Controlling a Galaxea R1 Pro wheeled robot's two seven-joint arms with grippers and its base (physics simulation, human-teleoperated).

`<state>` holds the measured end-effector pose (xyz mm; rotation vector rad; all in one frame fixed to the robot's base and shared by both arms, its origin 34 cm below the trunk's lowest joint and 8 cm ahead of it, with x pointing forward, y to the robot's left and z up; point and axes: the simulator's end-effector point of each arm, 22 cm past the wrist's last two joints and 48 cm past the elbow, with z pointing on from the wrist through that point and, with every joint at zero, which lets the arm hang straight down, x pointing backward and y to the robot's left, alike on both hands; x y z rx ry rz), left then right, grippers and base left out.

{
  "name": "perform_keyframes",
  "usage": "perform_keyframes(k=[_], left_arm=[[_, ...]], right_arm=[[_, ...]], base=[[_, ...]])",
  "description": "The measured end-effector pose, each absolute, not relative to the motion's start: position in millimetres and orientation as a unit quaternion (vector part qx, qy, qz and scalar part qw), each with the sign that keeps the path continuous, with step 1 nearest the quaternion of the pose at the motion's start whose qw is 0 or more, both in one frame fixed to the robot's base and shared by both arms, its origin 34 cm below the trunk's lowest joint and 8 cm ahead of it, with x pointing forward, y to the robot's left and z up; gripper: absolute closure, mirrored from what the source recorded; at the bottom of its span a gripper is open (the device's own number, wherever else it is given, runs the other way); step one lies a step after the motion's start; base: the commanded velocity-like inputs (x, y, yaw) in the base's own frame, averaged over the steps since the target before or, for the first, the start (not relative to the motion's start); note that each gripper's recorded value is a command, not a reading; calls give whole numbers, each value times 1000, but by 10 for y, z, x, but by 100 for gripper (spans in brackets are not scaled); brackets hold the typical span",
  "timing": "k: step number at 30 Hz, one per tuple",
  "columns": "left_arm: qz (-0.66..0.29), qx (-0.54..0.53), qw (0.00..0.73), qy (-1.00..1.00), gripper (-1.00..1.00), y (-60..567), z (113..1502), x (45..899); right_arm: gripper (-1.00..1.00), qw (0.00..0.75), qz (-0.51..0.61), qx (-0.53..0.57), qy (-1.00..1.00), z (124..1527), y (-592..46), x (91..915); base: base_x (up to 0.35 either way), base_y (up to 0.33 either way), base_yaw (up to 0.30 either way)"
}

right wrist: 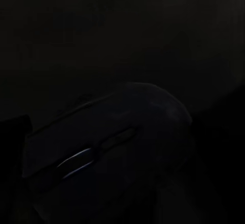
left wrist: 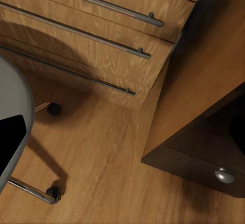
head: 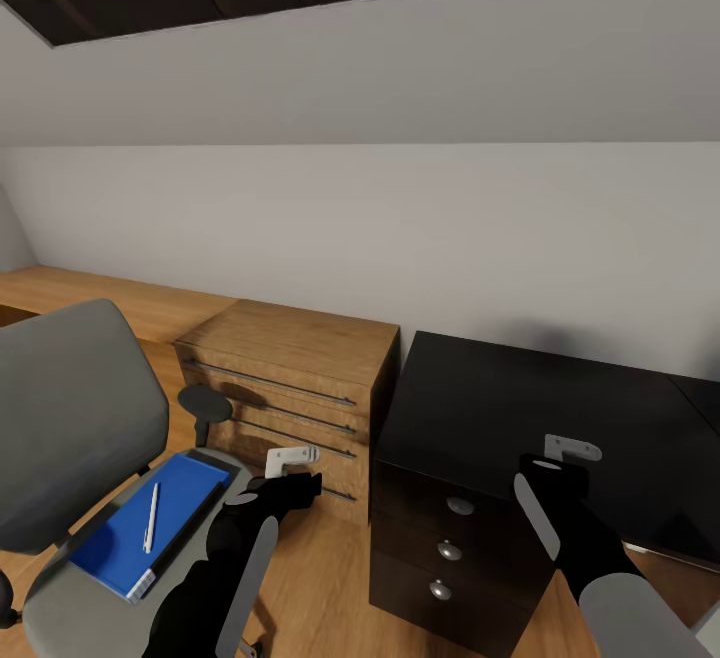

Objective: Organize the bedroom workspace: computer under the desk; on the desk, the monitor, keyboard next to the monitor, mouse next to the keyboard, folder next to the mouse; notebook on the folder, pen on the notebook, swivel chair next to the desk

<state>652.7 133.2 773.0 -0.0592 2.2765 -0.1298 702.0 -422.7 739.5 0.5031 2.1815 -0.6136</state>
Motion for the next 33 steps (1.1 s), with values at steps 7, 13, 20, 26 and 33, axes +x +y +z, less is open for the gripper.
perform_keyframes(k=[7, 13, 20, 26, 33], left_arm=[[-52, -24, 418, 907, -100, 1332, 7736, 6529], [-52, -24, 418, 907, -100, 1332, 7735, 6530], [-52, -24, 418, 907, -100, 1332, 7735, 6530], [-52, -24, 418, 907, -100, 1332, 7735, 6530], [-52, -24, 418, 907, -100, 1333, 7735, 6529]], right_arm=[[100, 399, -243, 199, 862, 7395, -4221, 7020], [100, 403, -237, 202, 861, 7417, -4200, 7039], [100, 431, -228, 202, 849, 7661, -4133, 7159], [100, 434, -221, 200, 850, 7667, -4037, 7181], [100, 438, -214, 182, 854, 7660, -3841, 7227]], base=[[0, 0, 0], [0, 0, 0], [0, 0, 0], [0, 0, 1], [0, 0, 88]])
